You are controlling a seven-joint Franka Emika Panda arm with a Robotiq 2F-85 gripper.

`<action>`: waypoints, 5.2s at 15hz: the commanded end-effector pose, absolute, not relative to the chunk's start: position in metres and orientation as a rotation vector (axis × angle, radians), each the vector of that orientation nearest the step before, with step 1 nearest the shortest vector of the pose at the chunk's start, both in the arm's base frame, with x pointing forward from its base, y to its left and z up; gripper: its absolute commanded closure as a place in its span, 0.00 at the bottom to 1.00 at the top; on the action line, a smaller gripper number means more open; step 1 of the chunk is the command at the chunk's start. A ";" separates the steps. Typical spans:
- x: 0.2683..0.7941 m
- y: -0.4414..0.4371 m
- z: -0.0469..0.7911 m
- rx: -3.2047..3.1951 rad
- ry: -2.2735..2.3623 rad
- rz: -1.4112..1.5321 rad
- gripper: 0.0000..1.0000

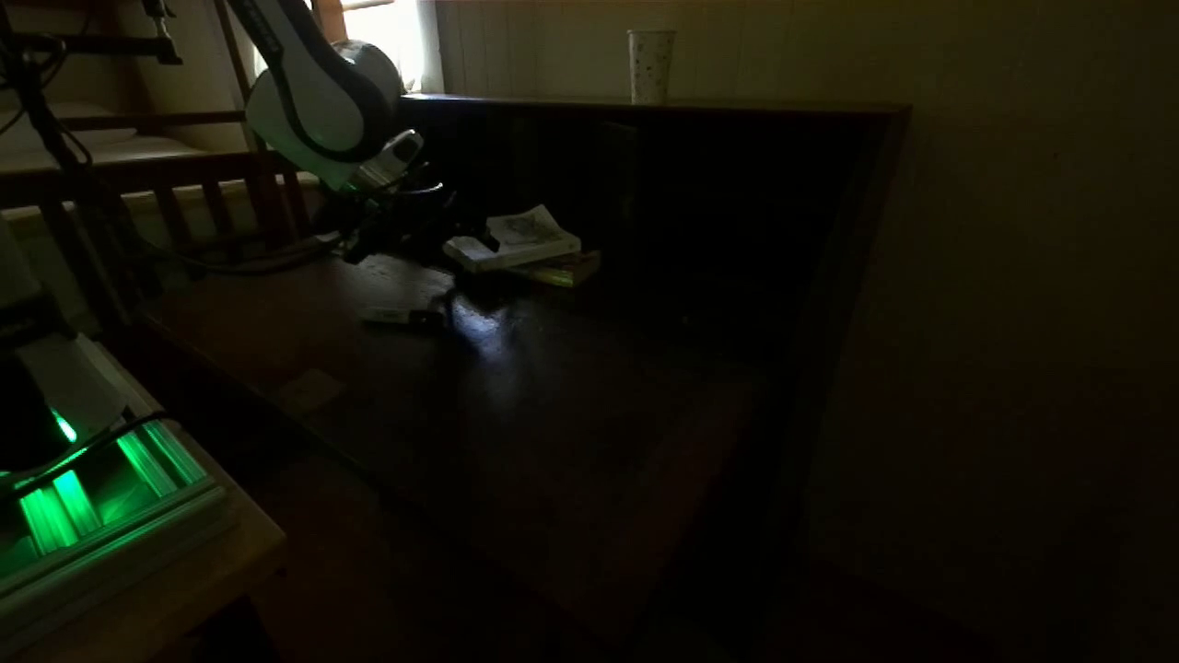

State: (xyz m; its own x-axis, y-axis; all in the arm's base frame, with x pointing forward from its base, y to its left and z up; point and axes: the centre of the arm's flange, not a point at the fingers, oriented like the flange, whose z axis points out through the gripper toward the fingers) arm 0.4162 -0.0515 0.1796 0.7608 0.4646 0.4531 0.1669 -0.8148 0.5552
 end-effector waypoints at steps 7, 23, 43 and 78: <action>0.405 -0.052 0.174 2.480 0.470 0.784 0.00; 0.421 0.012 0.186 2.348 0.446 0.803 0.00; 0.465 0.049 0.165 2.145 0.643 0.520 0.00; 0.469 0.025 0.139 2.127 0.558 0.593 0.94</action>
State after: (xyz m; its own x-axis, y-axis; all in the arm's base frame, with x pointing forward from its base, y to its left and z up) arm 0.4784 0.0312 0.1524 0.7991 0.5771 0.1685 0.1635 -0.4783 0.8629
